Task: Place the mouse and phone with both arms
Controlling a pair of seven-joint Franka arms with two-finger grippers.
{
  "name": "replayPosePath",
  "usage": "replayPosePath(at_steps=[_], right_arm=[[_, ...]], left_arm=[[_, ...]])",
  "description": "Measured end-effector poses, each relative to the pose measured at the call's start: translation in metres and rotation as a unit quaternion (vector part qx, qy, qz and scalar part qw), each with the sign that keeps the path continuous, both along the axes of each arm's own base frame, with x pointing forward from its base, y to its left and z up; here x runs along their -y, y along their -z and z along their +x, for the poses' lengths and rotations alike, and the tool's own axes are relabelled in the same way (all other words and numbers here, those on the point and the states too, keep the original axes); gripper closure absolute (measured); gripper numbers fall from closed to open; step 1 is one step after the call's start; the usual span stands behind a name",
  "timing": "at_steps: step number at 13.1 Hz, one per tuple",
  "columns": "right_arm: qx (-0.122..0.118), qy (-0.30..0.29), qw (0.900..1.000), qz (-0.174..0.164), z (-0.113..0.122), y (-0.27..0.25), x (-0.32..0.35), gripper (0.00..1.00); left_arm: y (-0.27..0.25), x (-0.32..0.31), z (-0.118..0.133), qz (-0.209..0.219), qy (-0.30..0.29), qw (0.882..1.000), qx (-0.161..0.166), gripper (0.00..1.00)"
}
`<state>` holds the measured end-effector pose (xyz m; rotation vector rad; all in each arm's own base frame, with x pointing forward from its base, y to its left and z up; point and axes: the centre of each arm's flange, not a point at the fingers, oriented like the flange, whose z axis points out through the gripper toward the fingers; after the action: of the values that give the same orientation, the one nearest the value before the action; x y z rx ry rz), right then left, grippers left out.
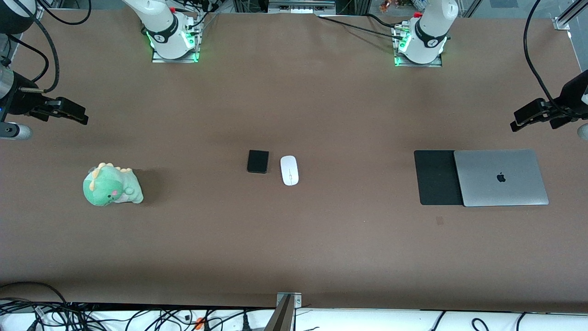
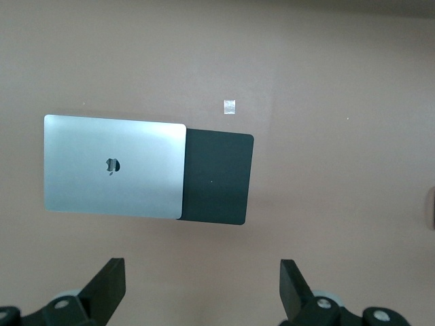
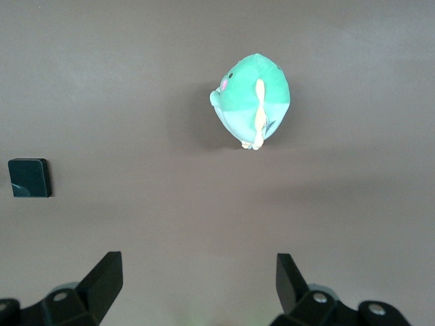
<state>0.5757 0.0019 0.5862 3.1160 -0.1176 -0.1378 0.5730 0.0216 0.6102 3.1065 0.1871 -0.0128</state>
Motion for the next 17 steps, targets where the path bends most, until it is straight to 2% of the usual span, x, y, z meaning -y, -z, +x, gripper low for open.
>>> replayPosePath(at_steps=[17], right_arm=[[-0.001,0.000,1.000,0.000,0.0000,0.0004,0.0003,0.00]], left_arm=[[0.0002,0.0034,-0.0001,0.000,-0.005,1.000,-0.001,0.00]])
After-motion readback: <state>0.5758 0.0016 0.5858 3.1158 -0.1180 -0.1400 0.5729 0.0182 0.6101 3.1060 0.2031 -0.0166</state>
